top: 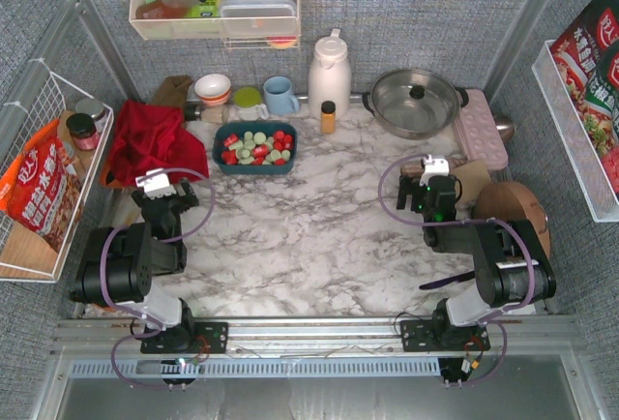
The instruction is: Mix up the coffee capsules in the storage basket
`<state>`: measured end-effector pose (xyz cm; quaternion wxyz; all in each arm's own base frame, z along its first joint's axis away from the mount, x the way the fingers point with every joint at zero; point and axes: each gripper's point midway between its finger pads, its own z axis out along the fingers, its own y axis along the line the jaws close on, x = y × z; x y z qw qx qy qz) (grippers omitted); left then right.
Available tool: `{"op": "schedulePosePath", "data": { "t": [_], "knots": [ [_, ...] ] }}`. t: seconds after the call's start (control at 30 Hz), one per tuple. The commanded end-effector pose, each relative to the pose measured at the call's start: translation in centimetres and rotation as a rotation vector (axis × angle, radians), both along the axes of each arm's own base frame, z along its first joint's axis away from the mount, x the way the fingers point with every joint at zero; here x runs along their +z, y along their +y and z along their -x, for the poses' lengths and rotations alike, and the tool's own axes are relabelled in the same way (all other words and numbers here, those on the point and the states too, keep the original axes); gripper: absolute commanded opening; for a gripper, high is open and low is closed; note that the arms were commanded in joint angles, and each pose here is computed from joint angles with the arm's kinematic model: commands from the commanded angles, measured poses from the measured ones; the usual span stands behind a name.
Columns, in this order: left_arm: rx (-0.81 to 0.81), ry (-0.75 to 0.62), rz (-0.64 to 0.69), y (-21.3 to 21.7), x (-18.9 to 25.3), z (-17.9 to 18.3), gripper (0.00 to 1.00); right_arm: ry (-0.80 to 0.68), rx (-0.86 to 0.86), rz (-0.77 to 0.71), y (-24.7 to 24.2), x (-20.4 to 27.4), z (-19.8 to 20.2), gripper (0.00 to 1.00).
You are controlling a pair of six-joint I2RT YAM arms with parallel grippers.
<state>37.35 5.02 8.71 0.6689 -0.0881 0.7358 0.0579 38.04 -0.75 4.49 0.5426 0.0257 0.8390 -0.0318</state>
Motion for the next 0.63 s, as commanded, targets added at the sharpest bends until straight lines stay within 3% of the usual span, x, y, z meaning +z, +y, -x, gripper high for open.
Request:
{"op": "schedulePosePath", "data": {
  "t": [0.0, 0.6],
  "knots": [
    [-0.007, -0.027, 0.002, -0.08, 0.61, -0.21, 0.99, -0.019, 0.001, -0.008, 0.12, 0.45, -0.37, 0.99],
    [-0.007, -0.027, 0.002, -0.08, 0.62, -0.20, 0.99, -0.022, 0.002, -0.007, 0.09, 0.44, -0.24, 0.99]
  ]
}}
